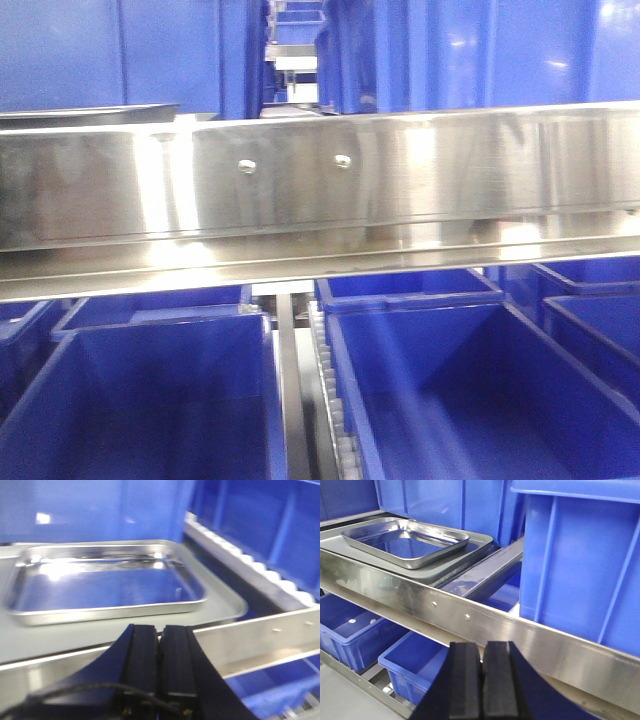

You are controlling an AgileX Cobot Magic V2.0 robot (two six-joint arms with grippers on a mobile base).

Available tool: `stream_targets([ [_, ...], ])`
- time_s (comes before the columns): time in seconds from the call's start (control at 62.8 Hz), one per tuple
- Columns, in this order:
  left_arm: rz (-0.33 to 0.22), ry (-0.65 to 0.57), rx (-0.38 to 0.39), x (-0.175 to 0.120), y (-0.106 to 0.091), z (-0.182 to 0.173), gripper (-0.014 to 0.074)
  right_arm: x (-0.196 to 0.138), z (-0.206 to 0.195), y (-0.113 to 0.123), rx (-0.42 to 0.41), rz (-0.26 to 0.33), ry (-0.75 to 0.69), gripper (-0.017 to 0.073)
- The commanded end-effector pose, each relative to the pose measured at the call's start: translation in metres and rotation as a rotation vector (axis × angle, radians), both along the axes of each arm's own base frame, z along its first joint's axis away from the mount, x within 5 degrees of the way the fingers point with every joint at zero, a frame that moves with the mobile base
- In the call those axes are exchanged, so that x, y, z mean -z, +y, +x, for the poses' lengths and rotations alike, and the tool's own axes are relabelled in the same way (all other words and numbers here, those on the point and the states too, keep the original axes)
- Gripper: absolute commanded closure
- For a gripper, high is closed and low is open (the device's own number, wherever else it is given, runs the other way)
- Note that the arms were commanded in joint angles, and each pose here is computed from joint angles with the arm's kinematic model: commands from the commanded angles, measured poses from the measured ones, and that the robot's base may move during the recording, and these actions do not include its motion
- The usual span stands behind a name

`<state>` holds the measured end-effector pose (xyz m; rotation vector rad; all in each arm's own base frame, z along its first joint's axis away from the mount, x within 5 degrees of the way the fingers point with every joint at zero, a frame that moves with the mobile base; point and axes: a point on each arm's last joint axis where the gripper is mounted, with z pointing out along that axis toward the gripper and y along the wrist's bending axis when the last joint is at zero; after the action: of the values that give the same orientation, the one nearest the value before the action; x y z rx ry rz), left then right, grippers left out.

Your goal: Stack silver trays without gaps

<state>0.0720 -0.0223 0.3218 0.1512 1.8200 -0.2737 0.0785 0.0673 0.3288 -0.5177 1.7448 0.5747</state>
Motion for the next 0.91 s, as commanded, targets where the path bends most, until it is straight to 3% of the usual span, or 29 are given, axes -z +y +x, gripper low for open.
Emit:
stream_targets([
  [0.0, -0.028, -0.100, -0.049, -0.009, 0.004, -0.002, 0.0641, -0.016, -0.001, 0.001, -0.023, 0.041, -0.096, 0.0508],
  [0.35, -0.016, -0.048, -0.116, 0.070, 0.009, -0.020, 0.0642, -0.016, -0.001, 0.001, -0.023, 0.041, -0.096, 0.0508],
  [0.493, -0.034, -0.169, -0.168, 0.093, 0.013, -0.025, 0.0641, -0.016, -0.001, 0.001, -0.023, 0.041, -0.096, 0.0508],
  [0.653, -0.058, -0.373, -0.290, 0.114, 0.023, -0.018, 0.0642, -0.015, -0.001, 0.001, -0.023, 0.040, -0.096, 0.0508],
  [0.891, -0.006, -0.411, -0.288, 0.110, 0.024, -0.019, 0.0642, -0.015, -0.001, 0.001, -0.022, 0.037, -0.093, 0.0508],
])
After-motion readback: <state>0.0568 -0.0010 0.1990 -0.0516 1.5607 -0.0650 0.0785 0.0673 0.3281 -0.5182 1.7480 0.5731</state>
